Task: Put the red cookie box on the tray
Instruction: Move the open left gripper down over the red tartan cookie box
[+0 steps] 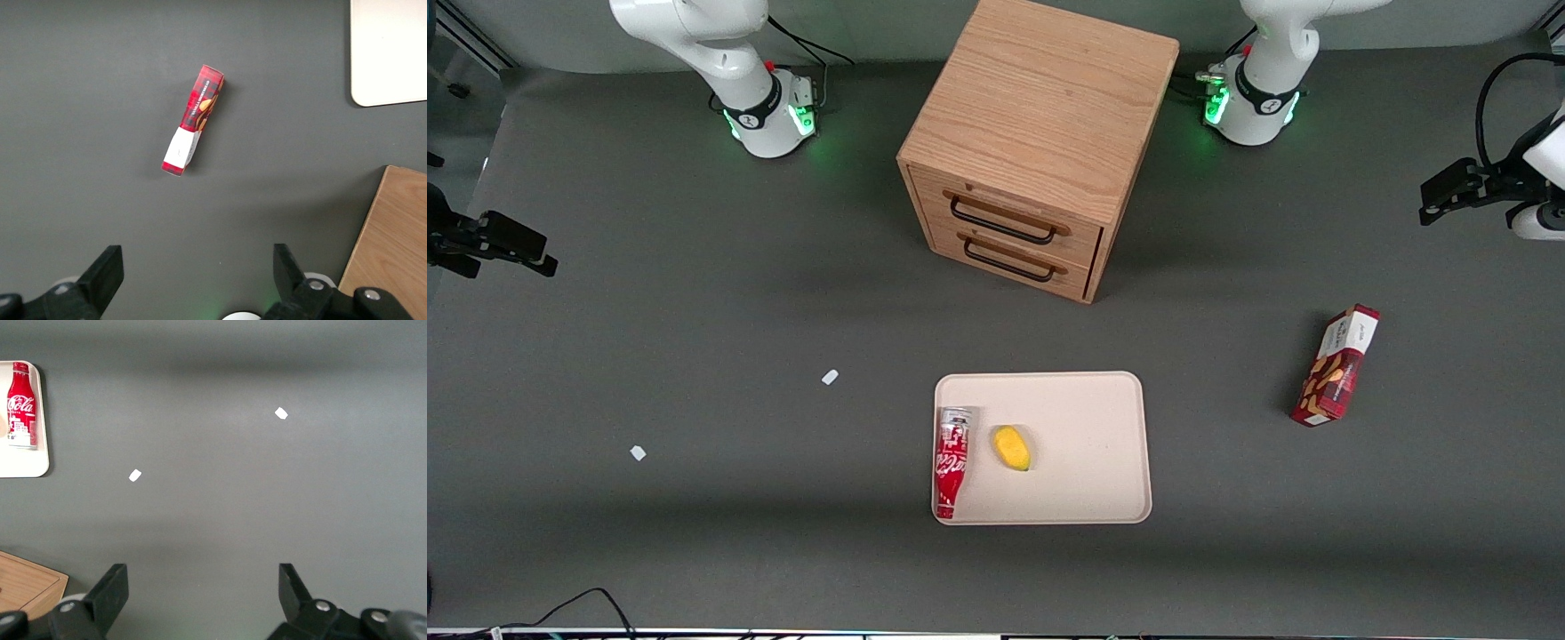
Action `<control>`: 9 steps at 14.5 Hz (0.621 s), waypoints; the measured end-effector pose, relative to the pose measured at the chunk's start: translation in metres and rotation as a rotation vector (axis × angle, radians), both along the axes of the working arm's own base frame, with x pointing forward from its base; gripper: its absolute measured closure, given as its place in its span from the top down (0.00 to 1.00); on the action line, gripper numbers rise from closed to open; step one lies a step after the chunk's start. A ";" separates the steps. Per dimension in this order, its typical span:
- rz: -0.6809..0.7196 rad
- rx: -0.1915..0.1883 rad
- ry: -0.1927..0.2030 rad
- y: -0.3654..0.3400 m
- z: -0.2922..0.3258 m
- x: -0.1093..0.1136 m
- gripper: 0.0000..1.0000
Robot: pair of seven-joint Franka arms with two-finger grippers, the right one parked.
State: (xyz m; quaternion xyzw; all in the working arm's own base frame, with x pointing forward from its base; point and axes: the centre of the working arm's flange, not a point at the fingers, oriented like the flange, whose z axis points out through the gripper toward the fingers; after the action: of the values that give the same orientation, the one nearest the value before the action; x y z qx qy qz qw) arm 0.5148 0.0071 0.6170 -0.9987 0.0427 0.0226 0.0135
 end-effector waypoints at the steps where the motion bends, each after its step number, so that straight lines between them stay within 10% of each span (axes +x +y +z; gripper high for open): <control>1: 0.000 -0.002 -0.001 0.000 0.000 0.000 1.00; 9: -0.054 -0.015 0.018 0.005 -0.054 0.040 1.00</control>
State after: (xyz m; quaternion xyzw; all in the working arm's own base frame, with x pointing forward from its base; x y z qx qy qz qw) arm 0.5543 0.0116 0.5633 -0.9971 0.0698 0.0310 0.0063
